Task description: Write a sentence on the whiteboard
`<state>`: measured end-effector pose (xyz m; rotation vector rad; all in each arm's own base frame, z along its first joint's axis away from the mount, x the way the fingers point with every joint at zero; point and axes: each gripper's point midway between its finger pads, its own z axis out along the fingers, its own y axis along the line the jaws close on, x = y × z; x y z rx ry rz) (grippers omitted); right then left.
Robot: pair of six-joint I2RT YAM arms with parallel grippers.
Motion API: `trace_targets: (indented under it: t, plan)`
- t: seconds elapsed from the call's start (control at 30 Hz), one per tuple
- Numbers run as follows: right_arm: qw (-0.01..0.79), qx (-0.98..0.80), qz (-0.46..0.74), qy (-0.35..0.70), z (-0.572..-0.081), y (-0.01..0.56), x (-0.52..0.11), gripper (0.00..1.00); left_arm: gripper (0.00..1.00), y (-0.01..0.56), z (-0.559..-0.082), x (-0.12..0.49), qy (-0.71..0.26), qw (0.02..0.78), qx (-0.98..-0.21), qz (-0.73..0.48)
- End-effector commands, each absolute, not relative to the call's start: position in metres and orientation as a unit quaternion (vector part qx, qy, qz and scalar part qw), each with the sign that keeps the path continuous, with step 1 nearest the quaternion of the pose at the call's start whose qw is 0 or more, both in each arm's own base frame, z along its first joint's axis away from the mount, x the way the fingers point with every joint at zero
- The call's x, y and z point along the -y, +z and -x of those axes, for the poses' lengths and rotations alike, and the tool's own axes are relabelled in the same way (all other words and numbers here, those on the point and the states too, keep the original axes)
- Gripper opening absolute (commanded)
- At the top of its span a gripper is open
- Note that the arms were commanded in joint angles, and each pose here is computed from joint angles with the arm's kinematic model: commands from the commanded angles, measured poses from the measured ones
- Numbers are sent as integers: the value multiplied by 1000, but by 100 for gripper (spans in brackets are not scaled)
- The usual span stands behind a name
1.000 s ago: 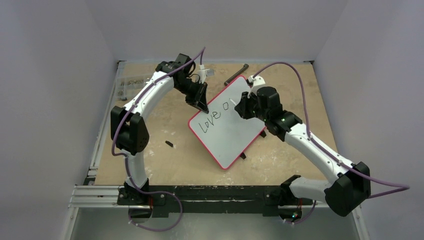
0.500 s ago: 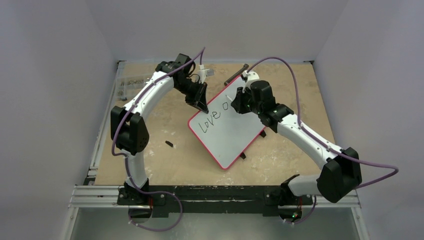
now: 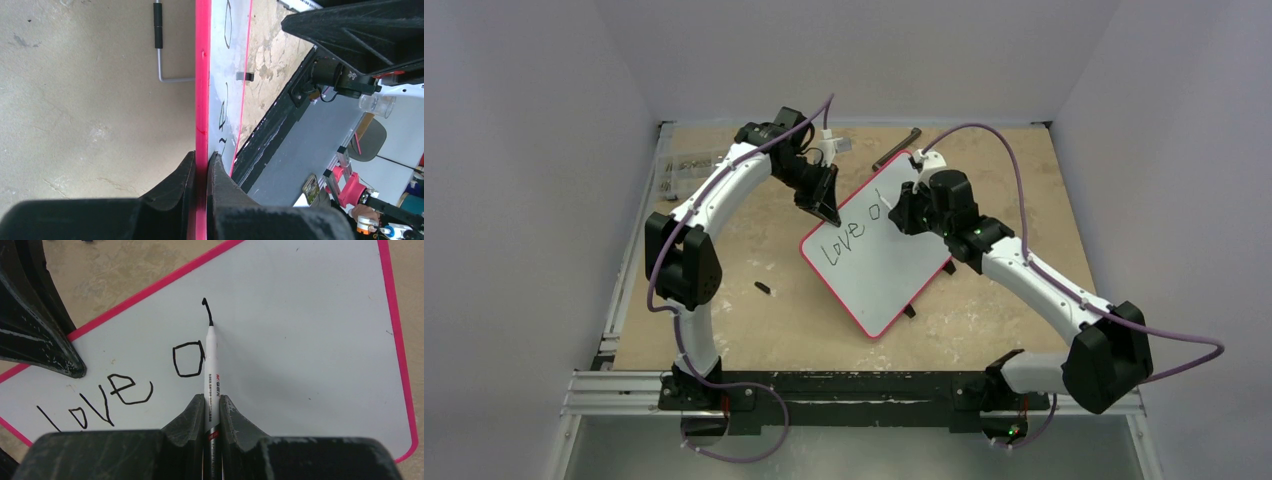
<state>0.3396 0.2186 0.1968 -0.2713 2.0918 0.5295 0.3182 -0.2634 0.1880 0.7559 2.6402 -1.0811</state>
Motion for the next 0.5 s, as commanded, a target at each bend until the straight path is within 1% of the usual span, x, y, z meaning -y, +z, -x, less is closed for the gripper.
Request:
trace_targets:
  t: [0.0,0.2,0.47]
  plan:
    - [451,-857,114,224,-324,184,-215,0,0,191,-331,244,-303,144,-901,-275]
    - [436,-865,109,223,-310,169,-207,0,0,192,-331,244,-304,143,-901,-274]
    - [448,-865,100,204,-314,175,-200,0,0,191,-331,244,-304,143,-901,-274]
